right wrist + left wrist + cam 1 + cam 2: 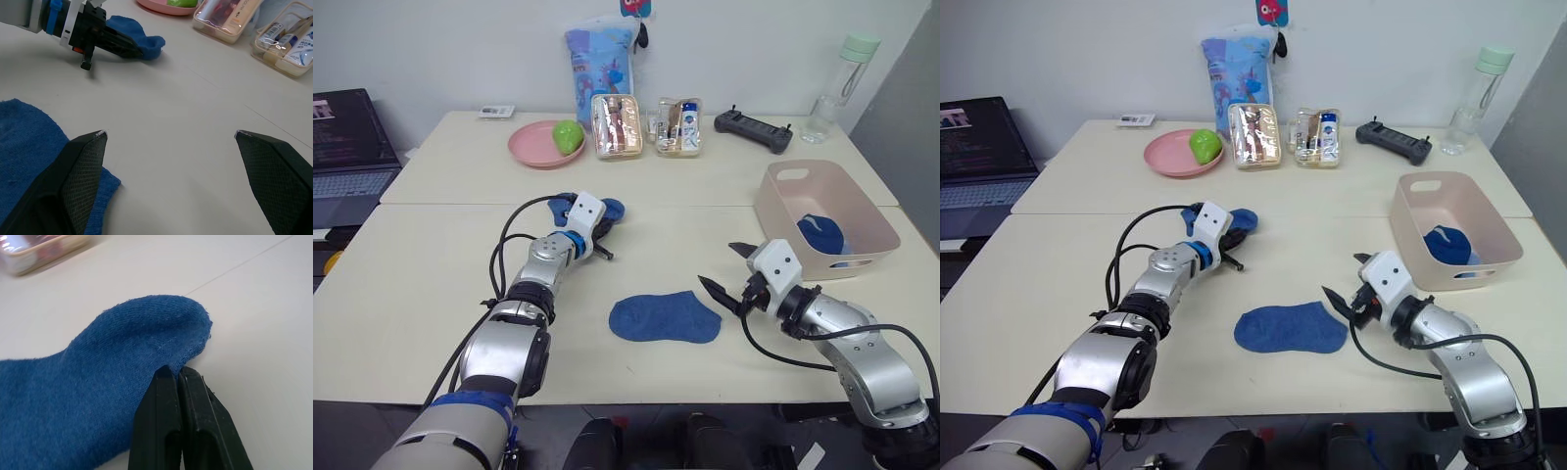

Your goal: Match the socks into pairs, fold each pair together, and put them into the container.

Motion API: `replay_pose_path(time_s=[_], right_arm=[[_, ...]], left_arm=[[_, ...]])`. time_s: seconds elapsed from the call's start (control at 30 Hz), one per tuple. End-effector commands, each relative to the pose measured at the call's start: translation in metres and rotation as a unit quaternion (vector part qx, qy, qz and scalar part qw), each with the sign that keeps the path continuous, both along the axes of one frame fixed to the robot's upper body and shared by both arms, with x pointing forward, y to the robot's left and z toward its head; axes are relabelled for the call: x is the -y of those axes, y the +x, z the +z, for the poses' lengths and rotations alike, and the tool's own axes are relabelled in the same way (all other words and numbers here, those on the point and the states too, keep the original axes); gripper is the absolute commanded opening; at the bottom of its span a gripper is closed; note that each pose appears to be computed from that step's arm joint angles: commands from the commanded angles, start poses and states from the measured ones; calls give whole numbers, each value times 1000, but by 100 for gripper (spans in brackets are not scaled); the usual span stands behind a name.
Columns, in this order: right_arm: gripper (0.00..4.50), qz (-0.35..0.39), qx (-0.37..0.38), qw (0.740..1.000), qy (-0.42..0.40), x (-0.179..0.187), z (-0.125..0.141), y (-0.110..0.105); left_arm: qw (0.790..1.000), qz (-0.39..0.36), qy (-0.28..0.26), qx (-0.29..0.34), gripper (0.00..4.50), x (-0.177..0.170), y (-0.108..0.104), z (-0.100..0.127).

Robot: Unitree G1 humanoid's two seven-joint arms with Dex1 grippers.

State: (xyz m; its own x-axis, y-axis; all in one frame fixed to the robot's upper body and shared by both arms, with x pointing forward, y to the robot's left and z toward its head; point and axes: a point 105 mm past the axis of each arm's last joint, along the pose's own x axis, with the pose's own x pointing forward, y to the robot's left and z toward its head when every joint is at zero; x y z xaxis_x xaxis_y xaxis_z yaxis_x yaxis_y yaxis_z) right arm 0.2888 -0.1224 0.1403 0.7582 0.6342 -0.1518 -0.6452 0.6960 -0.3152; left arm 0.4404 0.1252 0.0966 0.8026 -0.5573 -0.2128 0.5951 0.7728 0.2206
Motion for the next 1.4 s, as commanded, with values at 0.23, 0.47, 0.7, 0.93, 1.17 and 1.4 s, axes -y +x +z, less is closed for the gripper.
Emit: replay_pose_path(time_s=[0.23,0.47,0.7,0.93,1.17,1.4], right_arm=[[450,-14,20,1000,-2,7,12,1],[450,-21,15,1000,6,11,11,5],[450,-21,3,1000,-14,16,3,5],[450,-84,-52,993,64,9,-5,25],[450,-79,-141,981,108,-17,-24,28],[318,-111,-184,968,133,-17,-39,34]], left_arm=[[966,-255,-41,2,1,69,-68,26],[954,-295,-51,-23,60,97,-98,19],[954,-294,-56,-33,286,75,-98,30],[992,-115,-43,15,447,17,-30,39],[999,-50,-5,-4,447,10,-3,19],[997,-69,-8,-15,321,20,-4,13]])
